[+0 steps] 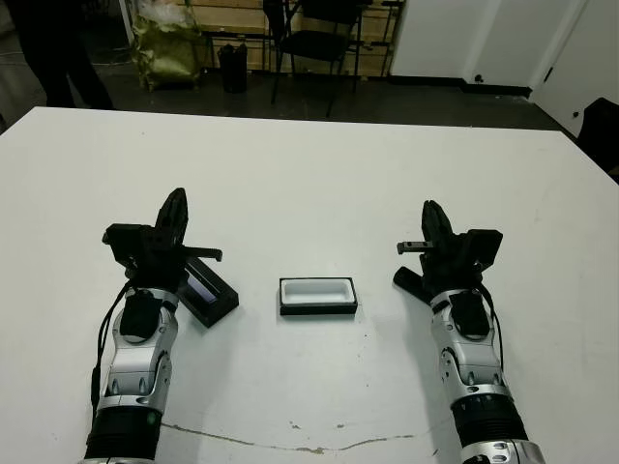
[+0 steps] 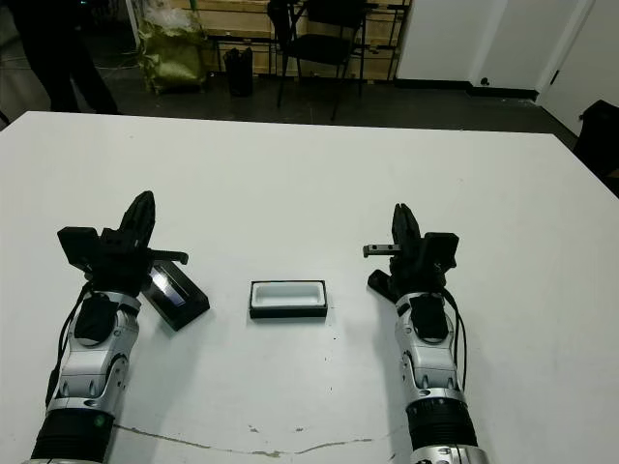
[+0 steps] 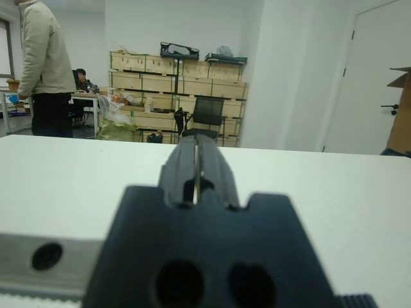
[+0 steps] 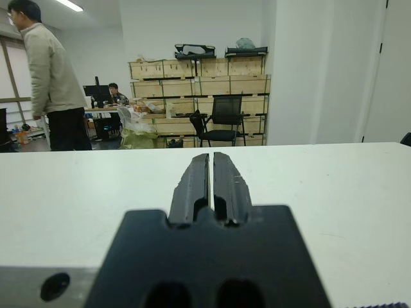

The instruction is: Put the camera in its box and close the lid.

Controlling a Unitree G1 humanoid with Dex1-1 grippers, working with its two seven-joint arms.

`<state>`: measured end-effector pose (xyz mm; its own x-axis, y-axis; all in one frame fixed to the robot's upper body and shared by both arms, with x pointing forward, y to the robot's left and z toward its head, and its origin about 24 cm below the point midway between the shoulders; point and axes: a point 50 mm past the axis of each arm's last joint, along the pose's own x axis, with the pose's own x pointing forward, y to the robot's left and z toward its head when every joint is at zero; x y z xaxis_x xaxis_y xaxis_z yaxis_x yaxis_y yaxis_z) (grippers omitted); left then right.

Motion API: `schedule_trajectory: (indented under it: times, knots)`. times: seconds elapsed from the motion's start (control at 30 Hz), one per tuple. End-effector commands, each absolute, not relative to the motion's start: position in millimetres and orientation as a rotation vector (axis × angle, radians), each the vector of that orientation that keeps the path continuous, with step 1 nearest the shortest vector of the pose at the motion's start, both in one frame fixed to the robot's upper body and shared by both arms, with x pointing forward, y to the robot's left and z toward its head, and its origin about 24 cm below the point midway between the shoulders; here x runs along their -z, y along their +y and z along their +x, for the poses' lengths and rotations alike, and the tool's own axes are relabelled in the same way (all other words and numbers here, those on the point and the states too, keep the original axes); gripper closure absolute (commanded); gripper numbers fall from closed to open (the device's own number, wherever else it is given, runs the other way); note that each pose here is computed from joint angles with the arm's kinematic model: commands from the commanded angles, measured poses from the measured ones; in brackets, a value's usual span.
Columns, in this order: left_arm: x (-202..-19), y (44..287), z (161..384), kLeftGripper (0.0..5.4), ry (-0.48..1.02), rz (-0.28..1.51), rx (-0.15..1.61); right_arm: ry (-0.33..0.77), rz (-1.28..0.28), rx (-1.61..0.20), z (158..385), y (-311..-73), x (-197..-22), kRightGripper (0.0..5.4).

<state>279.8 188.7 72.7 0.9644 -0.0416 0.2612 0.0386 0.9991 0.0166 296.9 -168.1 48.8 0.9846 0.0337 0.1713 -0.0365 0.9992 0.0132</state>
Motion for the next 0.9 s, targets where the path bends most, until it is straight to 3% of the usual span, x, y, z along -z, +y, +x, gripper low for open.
schedule_trajectory:
  times: [0.03, 0.9]
  knots:
    - [-70.9, 190.9, 281.3, 5.40, -0.256, 0.021, 0.038, -0.146, 0.022, -0.033, 296.9, -170.5, -45.1, 5.38]
    - [-70.3, 190.7, 279.8, 5.40, -0.236, 0.012, 0.030, -0.146, -0.001, -0.054, 295.0, -172.5, -44.2, 5.38]
